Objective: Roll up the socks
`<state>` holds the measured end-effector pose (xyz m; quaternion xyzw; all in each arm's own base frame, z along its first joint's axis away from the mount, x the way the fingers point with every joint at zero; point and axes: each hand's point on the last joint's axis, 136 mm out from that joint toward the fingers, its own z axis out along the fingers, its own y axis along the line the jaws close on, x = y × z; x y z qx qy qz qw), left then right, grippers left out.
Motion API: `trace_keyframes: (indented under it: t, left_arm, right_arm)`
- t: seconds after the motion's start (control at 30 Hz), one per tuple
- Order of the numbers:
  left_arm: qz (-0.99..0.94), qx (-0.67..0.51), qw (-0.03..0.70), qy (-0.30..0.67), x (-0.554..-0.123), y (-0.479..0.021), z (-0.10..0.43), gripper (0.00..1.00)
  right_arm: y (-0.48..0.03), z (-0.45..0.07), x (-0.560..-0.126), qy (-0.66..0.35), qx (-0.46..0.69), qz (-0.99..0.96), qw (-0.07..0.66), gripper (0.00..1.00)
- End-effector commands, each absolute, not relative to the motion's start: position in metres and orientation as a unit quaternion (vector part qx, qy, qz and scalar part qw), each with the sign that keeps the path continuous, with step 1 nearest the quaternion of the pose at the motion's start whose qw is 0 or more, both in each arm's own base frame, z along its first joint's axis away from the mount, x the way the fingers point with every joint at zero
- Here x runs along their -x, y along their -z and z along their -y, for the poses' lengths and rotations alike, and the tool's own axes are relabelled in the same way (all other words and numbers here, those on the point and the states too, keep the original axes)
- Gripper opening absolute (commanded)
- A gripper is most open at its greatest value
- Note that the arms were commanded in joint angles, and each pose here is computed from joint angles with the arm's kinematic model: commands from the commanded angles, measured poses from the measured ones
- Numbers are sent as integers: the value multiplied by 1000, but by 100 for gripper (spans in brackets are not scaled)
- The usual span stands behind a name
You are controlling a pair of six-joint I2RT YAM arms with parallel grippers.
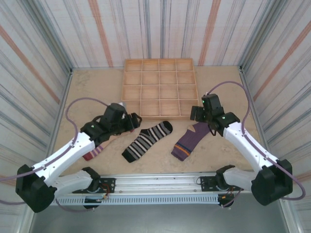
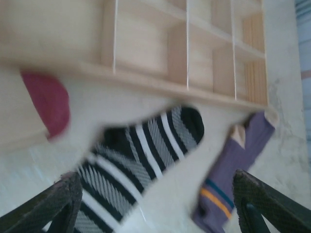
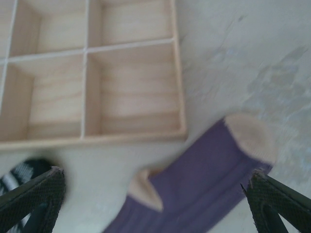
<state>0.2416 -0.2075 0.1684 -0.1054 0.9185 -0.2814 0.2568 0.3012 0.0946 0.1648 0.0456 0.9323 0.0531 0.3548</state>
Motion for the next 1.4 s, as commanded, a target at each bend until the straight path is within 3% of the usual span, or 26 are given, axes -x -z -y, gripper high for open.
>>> trace_keyframes:
  t: [0.0,0.37,0.7,1.2,1.37]
  left_arm:
    - [-918,212,156,296,-203,-136,223,80]
    - [-906,294,82,293,-164,-102,323,65]
    - [-908,290,58,296,-163,-67,385,56]
    - [-926,277,51,250,-157,-28,395,47]
    - [-928,278,60,241,-159,-22,390,30]
  right_arm:
    - [-155,-97,-263,-52,-52,-950,303,99]
    - [-154,-102,-231,-90,-78,-942,313,100]
    - [-143,-100,-221,-86,-77,-950,290,99]
    - [-149,-94,-213,-81,-76,-950,292,99]
    - [-148,-90,-206,-79,-75,-952,287,100]
